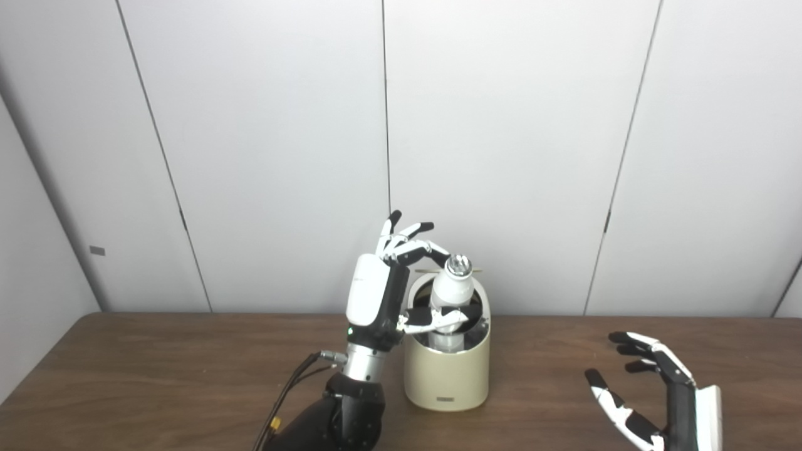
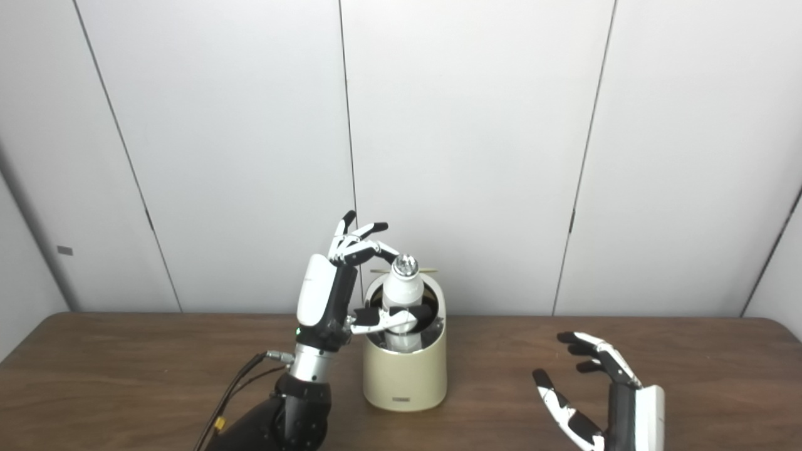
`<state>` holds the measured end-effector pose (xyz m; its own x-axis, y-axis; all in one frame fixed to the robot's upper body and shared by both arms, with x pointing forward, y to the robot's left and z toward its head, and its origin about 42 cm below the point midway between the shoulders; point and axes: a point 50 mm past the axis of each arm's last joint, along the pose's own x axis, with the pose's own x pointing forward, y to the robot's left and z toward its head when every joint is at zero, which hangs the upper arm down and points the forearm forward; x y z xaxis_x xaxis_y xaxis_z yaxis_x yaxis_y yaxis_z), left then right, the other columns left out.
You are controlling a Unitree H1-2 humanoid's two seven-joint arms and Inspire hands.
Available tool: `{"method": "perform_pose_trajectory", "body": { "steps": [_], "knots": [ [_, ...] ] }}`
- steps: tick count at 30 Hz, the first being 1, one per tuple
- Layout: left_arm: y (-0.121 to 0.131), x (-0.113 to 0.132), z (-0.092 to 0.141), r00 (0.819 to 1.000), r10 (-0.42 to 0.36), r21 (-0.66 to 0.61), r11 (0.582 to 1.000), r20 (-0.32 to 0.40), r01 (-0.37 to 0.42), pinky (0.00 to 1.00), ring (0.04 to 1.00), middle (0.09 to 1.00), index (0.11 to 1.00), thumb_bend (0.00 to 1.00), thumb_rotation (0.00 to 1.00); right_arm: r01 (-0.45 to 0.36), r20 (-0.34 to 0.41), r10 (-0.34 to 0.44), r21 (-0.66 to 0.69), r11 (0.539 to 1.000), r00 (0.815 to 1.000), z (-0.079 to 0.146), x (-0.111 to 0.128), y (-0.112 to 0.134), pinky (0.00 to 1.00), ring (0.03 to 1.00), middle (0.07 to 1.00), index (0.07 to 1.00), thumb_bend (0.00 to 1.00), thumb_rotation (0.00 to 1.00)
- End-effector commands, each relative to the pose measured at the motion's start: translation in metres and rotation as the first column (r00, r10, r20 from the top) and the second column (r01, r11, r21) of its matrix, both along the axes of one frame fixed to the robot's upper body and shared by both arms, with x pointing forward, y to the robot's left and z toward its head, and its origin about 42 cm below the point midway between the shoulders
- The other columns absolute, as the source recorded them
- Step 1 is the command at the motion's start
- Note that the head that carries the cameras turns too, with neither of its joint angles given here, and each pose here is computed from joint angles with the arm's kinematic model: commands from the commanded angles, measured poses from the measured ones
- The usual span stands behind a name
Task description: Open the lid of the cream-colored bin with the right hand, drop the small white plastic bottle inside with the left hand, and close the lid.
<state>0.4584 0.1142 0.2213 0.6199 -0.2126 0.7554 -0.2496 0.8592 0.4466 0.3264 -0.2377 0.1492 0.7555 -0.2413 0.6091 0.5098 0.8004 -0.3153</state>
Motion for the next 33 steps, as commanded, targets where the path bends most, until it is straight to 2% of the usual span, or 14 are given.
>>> {"method": "perform_pose_trajectory", "body": {
  "steps": [1, 6, 9, 17, 20, 21, 22, 23, 25, 27, 30, 33],
  "knots": [
    [-0.001, 0.011, 0.027, 0.997, -0.012, -0.009, 1.0, 0.075, 0.013, 1.0, 0.814, 0.493, 0.466, 0.53, 0.0, -0.013, -0.096, 0.015, 0.018, 1.0, 0.995, -0.035, -0.016, 0.008, 0.51, 0.631, 0.674, 0.622, 0.28, 0.18],
    [0.001, 0.011, 0.023, 0.998, -0.008, 0.0, 1.0, 0.065, 0.008, 1.0, 0.813, 0.476, 0.489, 0.53, 0.0, -0.016, -0.096, 0.018, 0.016, 1.0, 0.995, -0.035, -0.016, 0.008, 0.51, 0.63, 0.675, 0.617, 0.29, 0.16],
    [0.003, 0.011, 0.021, 0.998, -0.008, 0.007, 1.0, 0.059, 0.008, 1.0, 0.81, 0.467, 0.503, 0.52, 0.0, -0.018, -0.094, 0.02, 0.017, 1.0, 0.995, -0.035, -0.016, 0.009, 0.5, 0.626, 0.674, 0.613, 0.29, 0.19],
    [0.007, 0.009, 0.014, 0.999, -0.007, 0.031, 1.0, 0.047, 0.006, 1.0, 0.81, 0.485, 0.48, 0.53, 0.0, -0.014, -0.092, 0.016, 0.018, 1.0, 0.996, -0.035, -0.016, 0.009, 0.51, 0.632, 0.672, 0.613, 0.29, 0.16],
    [0.01, 0.009, 0.012, 0.999, -0.024, 0.049, 0.999, 0.027, 0.023, 1.0, 0.852, 0.494, 0.482, 0.52, 0.0, -0.014, -0.094, 0.016, 0.016, 1.0, 0.995, -0.036, -0.015, 0.008, 0.51, 0.633, 0.676, 0.616, 0.28, 0.16],
    [0.011, 0.008, 0.012, 0.999, -0.029, 0.053, 0.998, 0.019, 0.028, 1.0, 0.869, 0.545, 0.52, 0.81, 0.21, -0.014, -0.095, 0.016, 0.015, 1.0, 0.995, -0.036, -0.015, 0.008, 0.51, 0.635, 0.677, 0.616, 0.28, 0.17],
    [0.012, 0.008, 0.011, 0.999, -0.032, 0.055, 0.998, 0.014, 0.031, 1.0, 0.879, 0.571, 0.538, 0.92, 0.31, -0.014, -0.095, 0.016, 0.014, 1.0, 0.995, -0.036, -0.015, 0.008, 0.51, 0.636, 0.677, 0.617, 0.28, 0.18],
    [0.014, 0.008, 0.011, 0.999, -0.036, 0.059, 0.998, 0.005, 0.036, 1.0, 0.887, 0.584, 0.546, 0.96, 0.38, -0.016, -0.096, 0.018, 0.015, 1.0, 0.995, -0.036, -0.015, 0.008, 0.51, 0.636, 0.677, 0.618, 0.28, 0.19],
    [0.016, 0.009, 0.011, 0.999, -0.042, 0.063, 0.997, -0.011, 0.043, 1.0, 0.909, 0.609, 0.56, 0.99, 0.55, -0.019, -0.098, 0.021, 0.017, 1.0, 0.995, -0.036, -0.015, 0.007, 0.51, 0.635, 0.677, 0.623, 0.28, 0.19],
    [0.018, 0.009, 0.011, 0.999, -0.042, 0.074, 0.996, -0.016, 0.043, 1.0, 0.919, 0.623, 0.57, 1.0, 0.63, -0.019, -0.099, 0.02, 0.014, 1.0, 0.995, -0.036, -0.015, 0.007, 0.51, 0.635, 0.678, 0.624, 0.28, 0.19],
    [0.021, 0.01, 0.011, 0.999, -0.036, 0.089, 0.995, -0.009, 0.037, 1.0, 0.92, 0.64, 0.577, 1.0, 0.69, -0.02, -0.096, 0.021, 0.014, 1.0, 0.995, -0.036, -0.015, 0.007, 0.51, 0.633, 0.677, 0.625, 0.28, 0.2],
    [0.023, 0.01, 0.011, 1.0, -0.031, 0.102, 0.994, 0.004, 0.031, 1.0, 0.912, 0.618, 0.581, 1.0, 0.71, -0.022, -0.095, 0.024, 0.019, 1.0, 0.995, -0.036, -0.015, 0.007, 0.51, 0.631, 0.675, 0.625, 0.28, 0.21]
  ]
}}
